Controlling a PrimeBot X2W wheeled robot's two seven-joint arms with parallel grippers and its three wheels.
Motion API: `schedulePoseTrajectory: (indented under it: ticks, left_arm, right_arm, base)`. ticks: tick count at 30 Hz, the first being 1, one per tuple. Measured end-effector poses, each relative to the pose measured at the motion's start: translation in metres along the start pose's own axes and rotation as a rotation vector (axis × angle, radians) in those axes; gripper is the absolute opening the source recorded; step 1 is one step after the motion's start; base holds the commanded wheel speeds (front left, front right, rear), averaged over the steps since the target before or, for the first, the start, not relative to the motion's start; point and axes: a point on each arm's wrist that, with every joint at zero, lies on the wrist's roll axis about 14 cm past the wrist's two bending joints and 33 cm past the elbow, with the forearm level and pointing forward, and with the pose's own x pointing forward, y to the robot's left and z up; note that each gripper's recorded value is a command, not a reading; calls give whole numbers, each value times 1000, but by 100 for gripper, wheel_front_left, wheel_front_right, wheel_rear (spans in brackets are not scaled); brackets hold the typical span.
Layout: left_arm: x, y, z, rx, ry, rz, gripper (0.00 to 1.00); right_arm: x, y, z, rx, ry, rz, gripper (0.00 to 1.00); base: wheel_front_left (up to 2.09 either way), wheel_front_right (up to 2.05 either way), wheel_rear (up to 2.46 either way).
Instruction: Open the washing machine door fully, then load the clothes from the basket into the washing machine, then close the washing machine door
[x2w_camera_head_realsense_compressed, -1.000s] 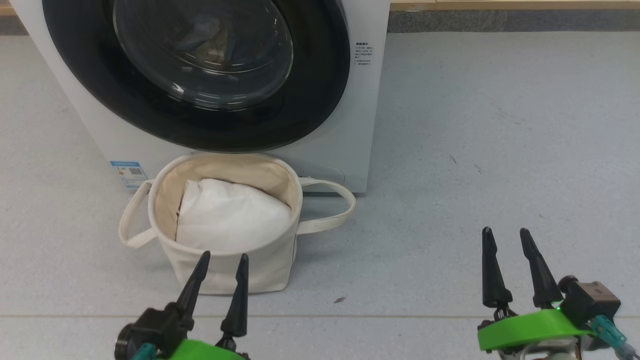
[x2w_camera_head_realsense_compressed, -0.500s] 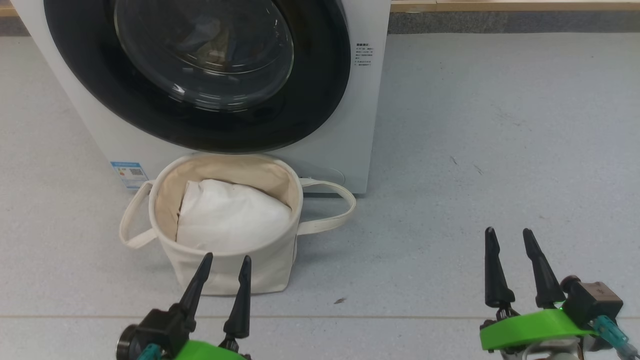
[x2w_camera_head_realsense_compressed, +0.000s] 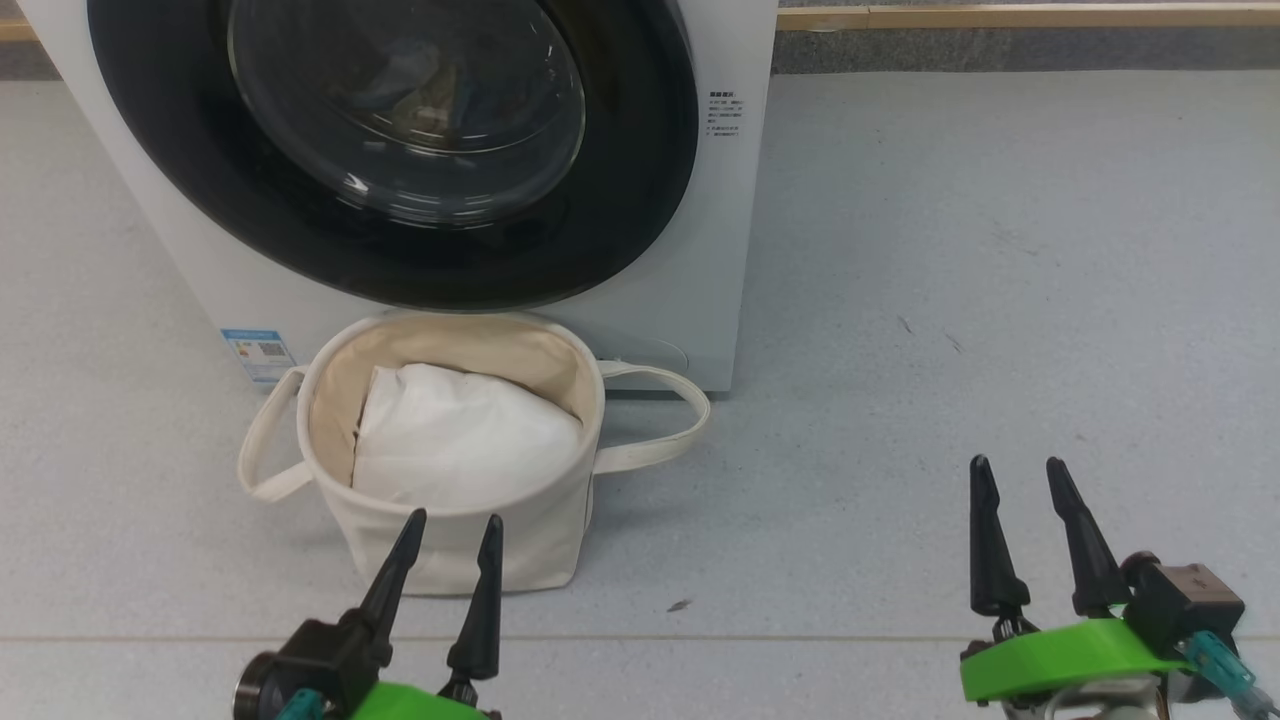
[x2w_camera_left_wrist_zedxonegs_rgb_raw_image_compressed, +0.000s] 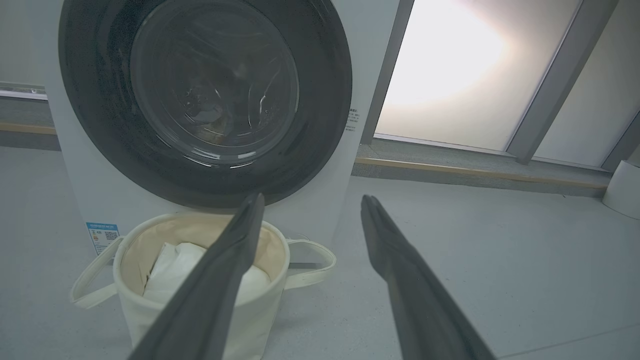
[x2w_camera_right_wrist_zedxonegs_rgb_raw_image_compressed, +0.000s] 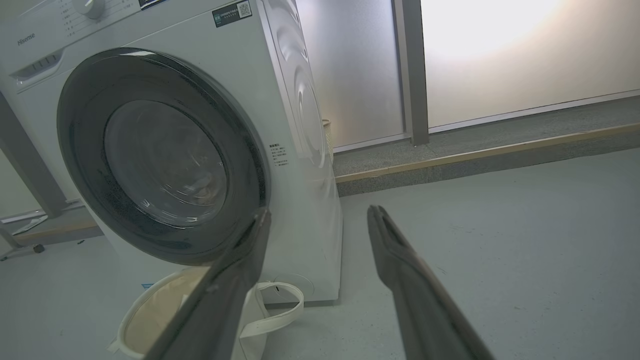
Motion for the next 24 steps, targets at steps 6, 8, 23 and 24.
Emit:
schedulePoseTrajectory:
  ticks: [6,8,23,24]
  left_arm:
    - [-1,0,-1,0,2,1,100]
    - [-1,0,-1,0,3,1,100]
    - [-5,-1,-15,-14,50,-6,0]
    - [-8,0,-23,-15,75,-1,0]
  right_arm:
    - [0,0,0,0,0,0,100]
    - [0,0,0,0,0,0,100]
    - [-6,-6,-11,2,37,-20,0]
    - [-8,-7,-18,4,59,-26,0]
  base:
    - [0,0,0]
    - [0,0,0]
    - [0,0,0]
    - [0,0,0]
